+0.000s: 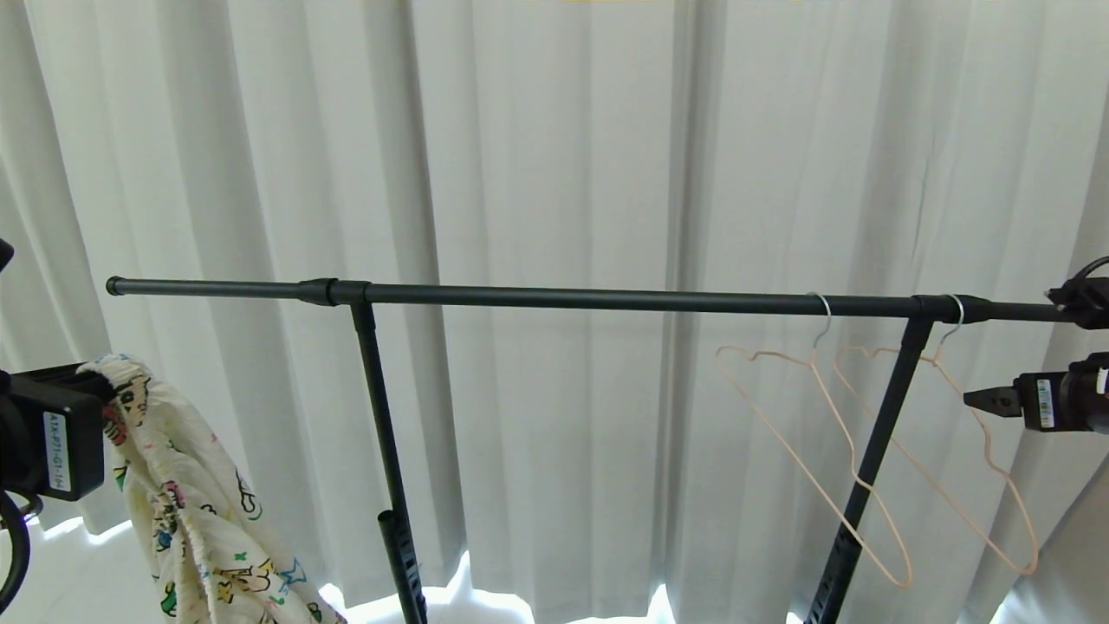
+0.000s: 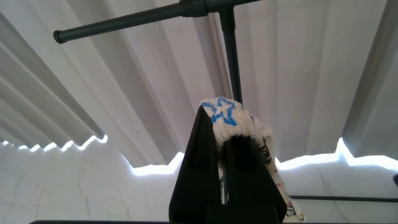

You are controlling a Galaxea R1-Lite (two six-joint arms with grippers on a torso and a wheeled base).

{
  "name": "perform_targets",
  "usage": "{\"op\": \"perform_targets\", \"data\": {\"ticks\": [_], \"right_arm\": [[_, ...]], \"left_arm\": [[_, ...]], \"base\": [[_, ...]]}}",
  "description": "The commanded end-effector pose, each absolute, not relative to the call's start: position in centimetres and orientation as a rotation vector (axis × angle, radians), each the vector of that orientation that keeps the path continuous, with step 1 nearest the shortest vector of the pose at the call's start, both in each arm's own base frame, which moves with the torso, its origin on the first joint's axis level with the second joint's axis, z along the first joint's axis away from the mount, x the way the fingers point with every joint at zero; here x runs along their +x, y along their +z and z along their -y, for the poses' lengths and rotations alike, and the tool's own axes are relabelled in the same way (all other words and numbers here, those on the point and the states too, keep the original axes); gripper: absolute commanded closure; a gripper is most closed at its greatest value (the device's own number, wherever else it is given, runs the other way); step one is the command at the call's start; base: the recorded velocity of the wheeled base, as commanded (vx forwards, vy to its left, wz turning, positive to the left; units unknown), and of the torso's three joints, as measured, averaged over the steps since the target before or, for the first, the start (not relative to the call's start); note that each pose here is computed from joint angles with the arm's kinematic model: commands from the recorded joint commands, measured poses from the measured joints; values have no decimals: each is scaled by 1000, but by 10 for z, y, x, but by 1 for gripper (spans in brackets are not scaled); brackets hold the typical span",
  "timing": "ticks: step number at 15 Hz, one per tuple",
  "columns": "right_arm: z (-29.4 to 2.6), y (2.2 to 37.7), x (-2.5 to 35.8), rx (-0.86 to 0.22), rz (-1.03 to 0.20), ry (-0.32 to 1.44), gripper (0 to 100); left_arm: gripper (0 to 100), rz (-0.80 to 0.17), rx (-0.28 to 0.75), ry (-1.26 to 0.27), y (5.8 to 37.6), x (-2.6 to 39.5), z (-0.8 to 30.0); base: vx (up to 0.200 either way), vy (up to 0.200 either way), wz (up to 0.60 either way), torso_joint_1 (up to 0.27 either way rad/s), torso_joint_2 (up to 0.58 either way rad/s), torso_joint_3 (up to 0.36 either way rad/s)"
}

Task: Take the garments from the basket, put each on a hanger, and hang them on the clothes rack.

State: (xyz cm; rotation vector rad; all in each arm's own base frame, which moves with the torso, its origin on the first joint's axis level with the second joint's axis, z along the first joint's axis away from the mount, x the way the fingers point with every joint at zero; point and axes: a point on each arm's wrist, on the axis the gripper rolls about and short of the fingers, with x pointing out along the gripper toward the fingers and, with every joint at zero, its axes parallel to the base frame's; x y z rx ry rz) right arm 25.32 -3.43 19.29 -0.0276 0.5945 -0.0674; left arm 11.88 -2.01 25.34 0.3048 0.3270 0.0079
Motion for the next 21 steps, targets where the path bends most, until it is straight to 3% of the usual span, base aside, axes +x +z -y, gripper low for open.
{"op": "perform_targets", "data": {"ticks": [1, 13, 14, 21], "right_arm": [[38, 164, 274, -16, -694, -49, 0], [37, 134, 278, -12, -719, -9, 0], [37, 133, 278, -12, -717, -9, 100], [37, 136, 278, -12, -705, -9, 100]], "left_arm": [[100, -314, 302, 10, 255, 115, 19], [100, -291, 298, 13, 257, 108, 18], [100, -289, 298, 13, 257, 107, 18], [100, -288, 298, 13, 259, 109, 18]], "base": [[0, 0, 0, 0, 0, 0], [0, 0, 0, 0, 0, 0], [0, 0, 0, 0, 0, 0], [0, 0, 0, 0, 0, 0]]}}
